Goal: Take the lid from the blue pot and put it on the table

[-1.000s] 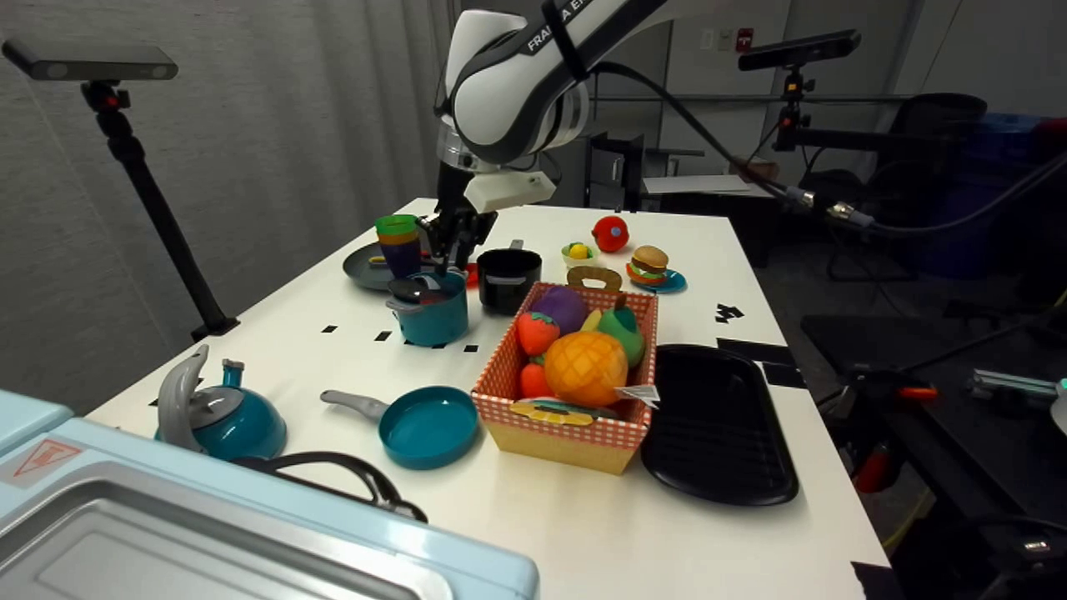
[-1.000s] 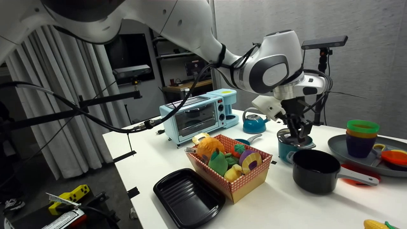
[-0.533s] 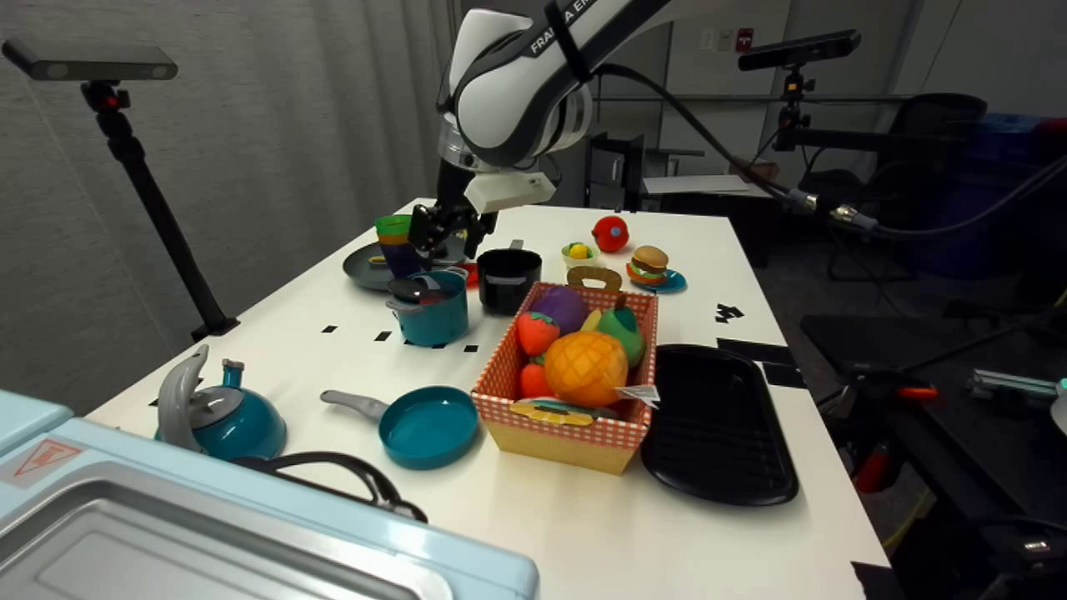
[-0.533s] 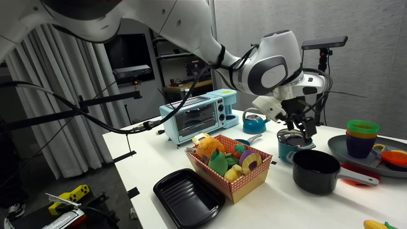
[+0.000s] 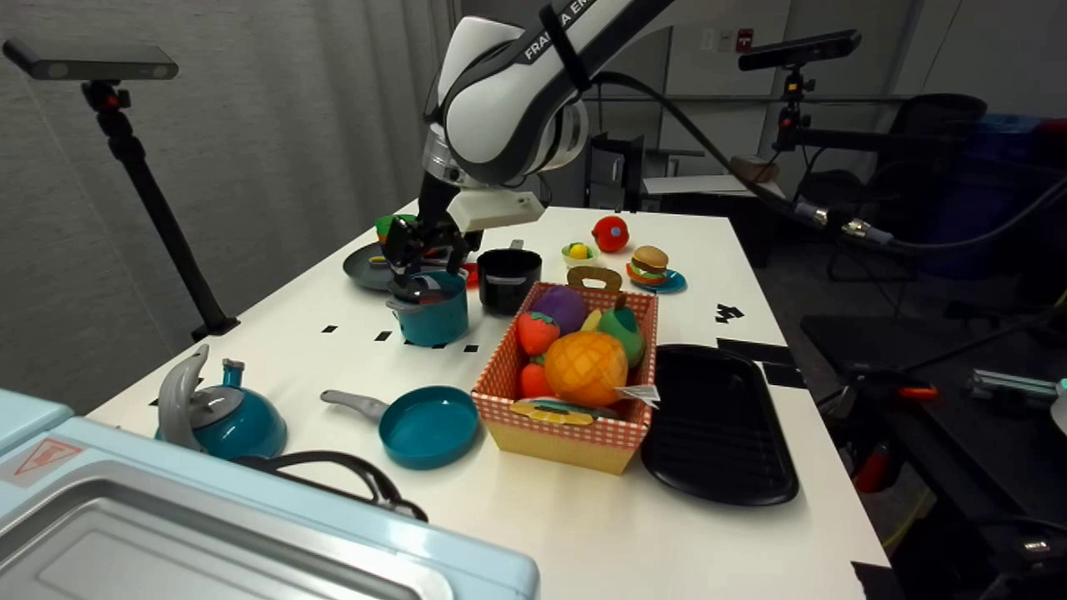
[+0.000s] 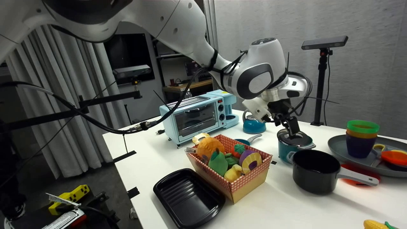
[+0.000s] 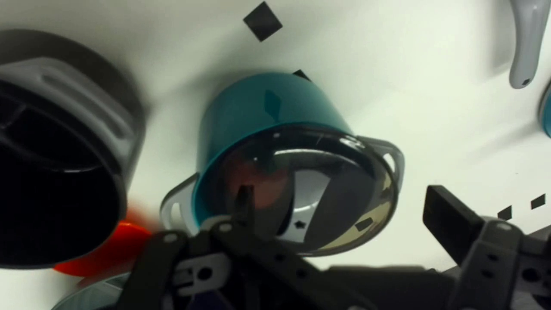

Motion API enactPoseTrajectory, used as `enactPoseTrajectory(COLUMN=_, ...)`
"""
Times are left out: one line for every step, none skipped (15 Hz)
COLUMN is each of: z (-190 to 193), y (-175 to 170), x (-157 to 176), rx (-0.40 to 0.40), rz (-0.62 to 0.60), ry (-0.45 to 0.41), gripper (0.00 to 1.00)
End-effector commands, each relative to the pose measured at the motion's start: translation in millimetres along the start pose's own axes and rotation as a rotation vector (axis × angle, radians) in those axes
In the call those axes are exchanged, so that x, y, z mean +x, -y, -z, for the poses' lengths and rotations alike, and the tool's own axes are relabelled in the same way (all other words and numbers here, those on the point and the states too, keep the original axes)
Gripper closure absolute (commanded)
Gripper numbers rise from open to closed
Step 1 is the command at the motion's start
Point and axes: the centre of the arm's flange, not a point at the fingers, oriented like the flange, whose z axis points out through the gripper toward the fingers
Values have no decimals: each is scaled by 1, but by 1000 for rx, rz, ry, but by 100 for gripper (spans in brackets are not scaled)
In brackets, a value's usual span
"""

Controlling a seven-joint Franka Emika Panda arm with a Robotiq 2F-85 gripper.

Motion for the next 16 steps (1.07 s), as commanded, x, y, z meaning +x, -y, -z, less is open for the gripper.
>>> enactPoseTrajectory(z=5, y=15, x=-17, rx=30, rz=-12, ry=-19, gripper=0)
enactPoseTrajectory(z=4, y=14, x=-15, rx=29, rz=-10, ry=-26, gripper=0)
enactPoseTrajectory(z=4, y=14, x=-15, rx=28, rz=-7, ry=-31, gripper=0)
enactPoseTrajectory(z=4, y=14, x=-15, rx=29, rz=-7, ry=-37, gripper=0)
enactPoseTrajectory(z=5, y=12, x=-8, rx=45, rz=10, ry=-20, gripper=0)
enactPoseTrajectory(z=6, y=8, x=-5, rx=44, rz=6, ry=-24, gripper=0)
enactPoseTrajectory(z=6, y=4, x=-2, rx=42, rz=4, ry=-28, gripper=0)
enactPoseTrajectory(z=6, y=2, x=-1, rx=41, rz=1, ry=-31, gripper=0)
enactPoseTrajectory(z=7, y=-4, x=4, rx=37, rz=-4, ry=-32, gripper=0)
enactPoseTrajectory(z=8, y=-10, x=9, rx=34, rz=-9, ry=-33, gripper=0)
enactPoseTrajectory(z=9, y=-16, x=14, rx=29, rz=-12, ry=-35, gripper=0)
enactPoseTrajectory(z=9, y=-22, x=18, rx=25, rz=-15, ry=-37, gripper=0)
enactPoseTrajectory(z=9, y=-27, x=20, rx=19, rz=-19, ry=-35, gripper=0)
enactPoseTrajectory(z=8, y=-31, x=20, rx=15, rz=-17, ry=-36, gripper=0)
enactPoseTrajectory(z=7, y=-34, x=19, rx=9, rz=-13, ry=-37, gripper=0)
enactPoseTrajectory(z=5, y=-36, x=18, rx=6, rz=-11, ry=-38, gripper=0)
